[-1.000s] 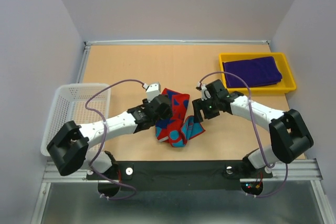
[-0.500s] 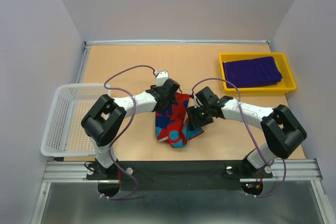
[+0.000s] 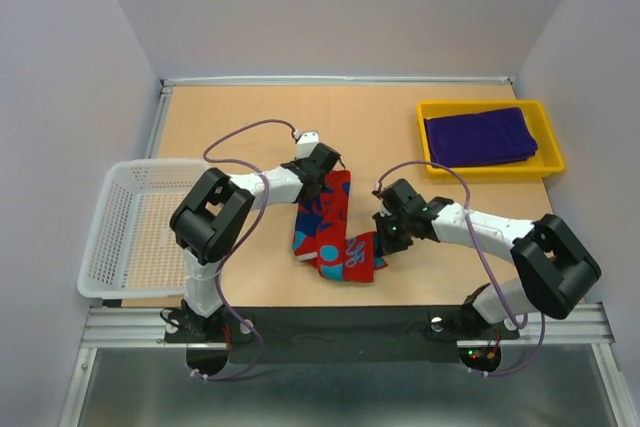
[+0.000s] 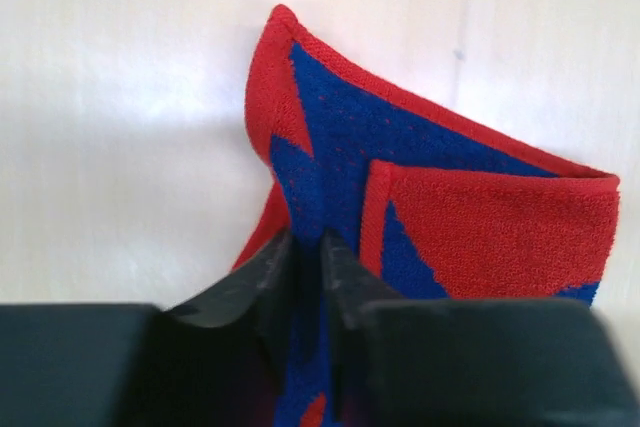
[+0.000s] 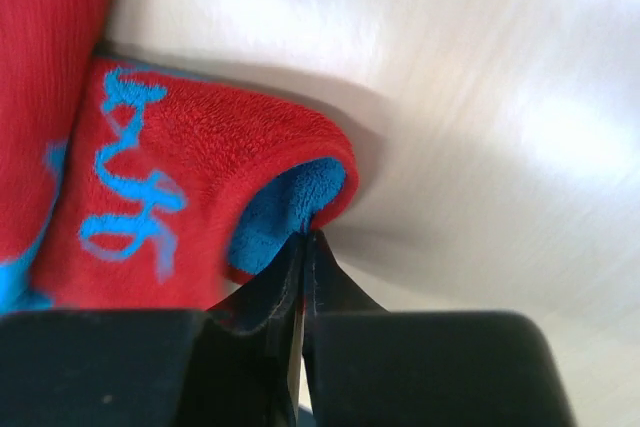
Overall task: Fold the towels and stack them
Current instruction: Move the towel to the center of the board, then flatten out the crumpled towel
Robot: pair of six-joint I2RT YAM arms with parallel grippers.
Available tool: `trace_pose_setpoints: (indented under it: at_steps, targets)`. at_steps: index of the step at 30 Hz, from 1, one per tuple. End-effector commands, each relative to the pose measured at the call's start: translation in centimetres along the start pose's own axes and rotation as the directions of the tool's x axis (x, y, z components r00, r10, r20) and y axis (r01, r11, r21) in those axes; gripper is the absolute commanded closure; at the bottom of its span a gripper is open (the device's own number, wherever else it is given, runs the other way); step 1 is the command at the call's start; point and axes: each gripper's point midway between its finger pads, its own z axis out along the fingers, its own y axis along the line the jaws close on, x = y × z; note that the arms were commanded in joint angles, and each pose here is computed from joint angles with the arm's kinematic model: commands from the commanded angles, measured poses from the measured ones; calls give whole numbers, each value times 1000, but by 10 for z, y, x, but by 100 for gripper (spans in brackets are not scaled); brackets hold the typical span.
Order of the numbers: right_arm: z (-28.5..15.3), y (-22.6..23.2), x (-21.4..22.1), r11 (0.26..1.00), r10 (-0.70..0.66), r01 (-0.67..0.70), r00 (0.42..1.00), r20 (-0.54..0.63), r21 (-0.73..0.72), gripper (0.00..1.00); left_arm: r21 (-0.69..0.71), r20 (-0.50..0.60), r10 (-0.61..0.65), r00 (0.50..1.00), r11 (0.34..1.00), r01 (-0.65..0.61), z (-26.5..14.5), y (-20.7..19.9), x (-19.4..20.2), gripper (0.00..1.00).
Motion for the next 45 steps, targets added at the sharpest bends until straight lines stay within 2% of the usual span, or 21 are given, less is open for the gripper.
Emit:
trace_pose_setpoints:
  at_steps: [1,8,13,17,20,21,23,26,27,28,30,36,38,40,45]
  targets:
    - [-6,-18,14,992,83,-86,996,32,93,99,-103,-56,-53,997,994,47,16,49,3,81]
    - [-11,-25,22,970,208,-214,976,67,112,100,-159,-26,-159,987,975,153,19,92,-35,79]
    - [-14,-28,34,966,227,-233,972,58,113,100,-225,10,-203,979,954,200,24,129,-62,77]
    - [-17,-28,34,966,228,-235,971,68,108,100,-213,27,-216,976,953,217,32,134,-92,74]
    - [-18,-24,33,970,220,-225,974,63,91,100,-161,39,-222,974,961,226,25,123,-109,64]
    - [-19,-22,31,973,212,-217,975,62,84,98,-131,33,-228,973,964,230,21,118,-111,54]
    - [-22,-16,25,978,198,-202,978,70,57,92,-95,50,-249,967,963,253,6,115,-119,46]
    - [-35,-2,3,988,155,-157,980,125,6,73,-19,73,-291,954,956,293,-18,108,-127,37]
    - [-37,-2,1,989,149,-151,979,137,5,67,-3,78,-298,952,954,299,-22,107,-128,36]
    - [-43,2,-8,992,126,-127,979,162,-6,57,21,93,-306,947,952,306,-26,104,-133,35]
    - [-52,6,-19,996,89,-88,976,200,-13,52,56,91,-311,946,950,307,-30,99,-135,35]
    - [-59,19,-19,998,-3,16,985,173,-69,51,10,59,-302,952,953,302,-3,99,-123,35]
    - [-58,20,-17,997,-20,32,987,157,-74,50,-2,55,-308,950,951,308,9,100,-120,39]
    - [-58,22,-15,995,-34,47,988,149,-86,50,-15,65,-311,948,950,313,16,101,-121,42]
    - [-58,23,-11,992,-61,74,989,135,-98,50,-43,85,-285,955,956,290,33,106,-125,42]
